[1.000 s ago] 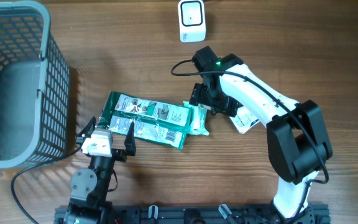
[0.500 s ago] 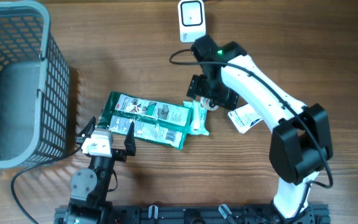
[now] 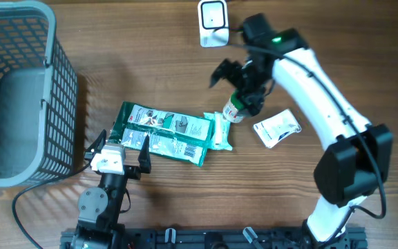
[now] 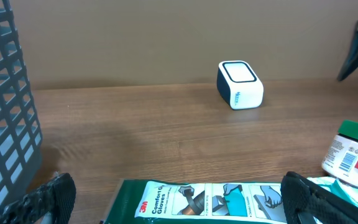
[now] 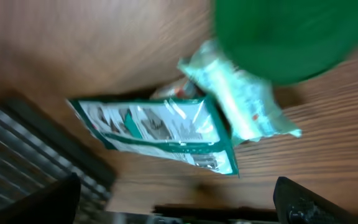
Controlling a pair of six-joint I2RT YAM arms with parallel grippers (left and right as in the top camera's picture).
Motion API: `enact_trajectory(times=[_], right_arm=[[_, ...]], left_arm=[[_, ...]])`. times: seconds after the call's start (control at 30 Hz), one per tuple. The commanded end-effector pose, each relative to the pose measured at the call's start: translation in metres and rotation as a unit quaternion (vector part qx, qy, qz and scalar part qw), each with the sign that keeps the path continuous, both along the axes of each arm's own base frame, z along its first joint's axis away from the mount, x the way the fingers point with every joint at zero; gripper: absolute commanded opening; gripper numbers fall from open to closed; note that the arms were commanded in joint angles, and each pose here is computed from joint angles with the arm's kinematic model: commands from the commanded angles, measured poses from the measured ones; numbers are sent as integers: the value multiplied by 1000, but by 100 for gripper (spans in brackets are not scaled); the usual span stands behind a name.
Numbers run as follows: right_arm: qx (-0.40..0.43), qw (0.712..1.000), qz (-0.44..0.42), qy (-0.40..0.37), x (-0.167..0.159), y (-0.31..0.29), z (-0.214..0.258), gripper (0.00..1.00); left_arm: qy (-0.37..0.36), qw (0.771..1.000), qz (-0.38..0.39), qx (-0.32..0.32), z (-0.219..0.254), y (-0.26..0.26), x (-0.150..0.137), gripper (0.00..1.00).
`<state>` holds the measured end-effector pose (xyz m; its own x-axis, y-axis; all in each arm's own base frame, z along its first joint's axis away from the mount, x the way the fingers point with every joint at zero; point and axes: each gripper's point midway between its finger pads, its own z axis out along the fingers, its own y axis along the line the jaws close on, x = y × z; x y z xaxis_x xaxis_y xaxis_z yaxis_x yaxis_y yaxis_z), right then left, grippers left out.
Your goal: Scan the item barcode
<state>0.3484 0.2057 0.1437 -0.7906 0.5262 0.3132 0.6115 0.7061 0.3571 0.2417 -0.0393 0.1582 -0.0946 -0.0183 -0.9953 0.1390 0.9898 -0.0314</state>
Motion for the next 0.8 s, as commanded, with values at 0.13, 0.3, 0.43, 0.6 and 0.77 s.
enact_trajectory(times=[0.13,0.3,0.43,0.6,0.77], right_arm=[[26,1000,0,11,17,-33,-15,99],[46,997,24,55,18,-32,-54,100],[40,995,20,94,18,-34,-91,100],[43,993,41,98,15,-30,-103,99],[36,994,48,95,13,-31,-110,92]], left_arm=[[-1,1000,2,-7,0,0,0,100],[-1,1000,2,-7,0,0,0,100],[-1,1000,2,-7,0,0,0,100],[-1,1000,2,-7,0,0,0,100],[-1,1000,2,-7,0,0,0,100]])
